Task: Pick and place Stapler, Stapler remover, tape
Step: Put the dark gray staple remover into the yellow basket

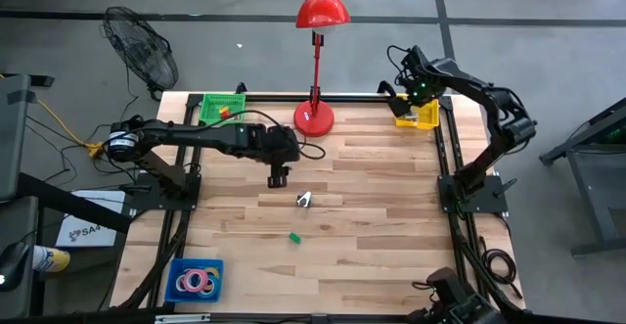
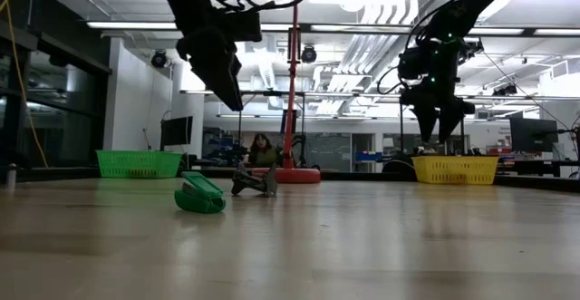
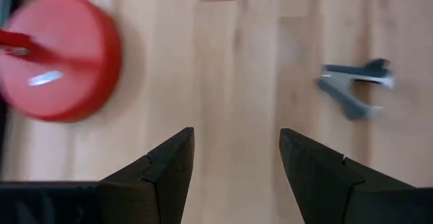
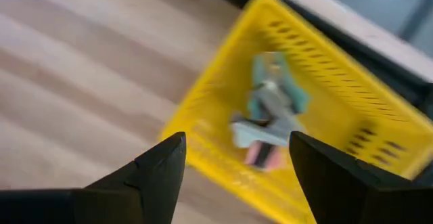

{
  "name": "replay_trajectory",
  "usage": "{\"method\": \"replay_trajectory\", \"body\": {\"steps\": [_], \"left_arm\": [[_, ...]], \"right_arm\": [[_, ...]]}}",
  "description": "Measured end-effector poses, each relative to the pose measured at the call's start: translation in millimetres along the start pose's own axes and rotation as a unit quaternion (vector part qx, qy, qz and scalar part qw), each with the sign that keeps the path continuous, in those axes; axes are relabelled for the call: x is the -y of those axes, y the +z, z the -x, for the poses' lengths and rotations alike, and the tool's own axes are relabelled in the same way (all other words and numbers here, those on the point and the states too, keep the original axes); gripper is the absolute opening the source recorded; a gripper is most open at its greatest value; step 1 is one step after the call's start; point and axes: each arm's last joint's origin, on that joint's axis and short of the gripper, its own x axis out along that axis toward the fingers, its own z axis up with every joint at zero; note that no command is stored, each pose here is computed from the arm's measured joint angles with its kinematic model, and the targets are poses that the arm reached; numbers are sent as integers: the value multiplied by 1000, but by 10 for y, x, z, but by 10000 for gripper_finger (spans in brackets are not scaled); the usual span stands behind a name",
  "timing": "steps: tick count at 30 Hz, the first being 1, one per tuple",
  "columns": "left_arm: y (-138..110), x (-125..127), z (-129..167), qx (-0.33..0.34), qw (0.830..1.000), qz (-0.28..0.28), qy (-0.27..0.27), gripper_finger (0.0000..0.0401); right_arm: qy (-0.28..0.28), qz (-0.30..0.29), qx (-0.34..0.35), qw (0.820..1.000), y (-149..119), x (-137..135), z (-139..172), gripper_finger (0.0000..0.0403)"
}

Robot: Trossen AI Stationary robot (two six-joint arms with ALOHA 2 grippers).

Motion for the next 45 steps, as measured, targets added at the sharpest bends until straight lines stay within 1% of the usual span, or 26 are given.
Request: {"method": "replay_trajectory", "body": {"steps": [2,3,4,6,8,10,15,18,20,23,26,30,33,35,38,41,44,45], "left_arm": [[-2,12,-4,0,1000,10,-19,213],[-2,17,-4,0,999,26,-25,213],[-1,20,-3,1,998,50,-31,213],[2,24,-3,0,992,120,-39,213],[2,26,-3,-4,979,200,-43,213],[2,27,-4,-6,966,256,-43,213],[9,41,-32,-15,937,344,-61,214],[13,64,-63,-28,918,385,-93,214],[48,73,-75,-22,905,410,-109,214],[64,132,-129,-29,896,425,-128,214],[133,201,-199,-19,888,436,-146,214],[119,275,-333,-47,878,451,-156,214],[110,308,-428,-71,874,455,-157,214],[132,320,-467,-88,874,452,-156,214],[249,315,-517,-98,878,443,-152,214],[348,303,-542,-132,885,427,-128,214],[389,296,-559,-188,884,416,-100,214],[415,297,-581,-198,884,412,-98,214]], "right_arm": [[24,5,3,1000,-10,-43,28,255],[29,8,4,1000,-16,-67,43,255],[31,14,5,999,-22,-100,56,255],[35,26,5,999,-32,-172,69,255],[38,41,4,998,-43,-249,72,255],[41,57,4,998,-53,-329,73,255],[42,94,3,995,-83,-513,72,255],[45,107,2,993,-99,-592,73,255],[45,116,1,992,-110,-630,73,255],[47,127,-5,991,-134,-682,74,255],[48,142,-10,989,-154,-723,75,255],[50,154,-13,987,-177,-772,80,255],[50,161,-12,986,-193,-802,98,255],[50,166,-12,985,-202,-830,102,255],[51,173,-12,984,-213,-861,103,255],[52,182,-12,982,-224,-892,105,255],[53,187,-12,981,-232,-917,106,255],[54,188,-12,981,-234,-925,106,255]]}}
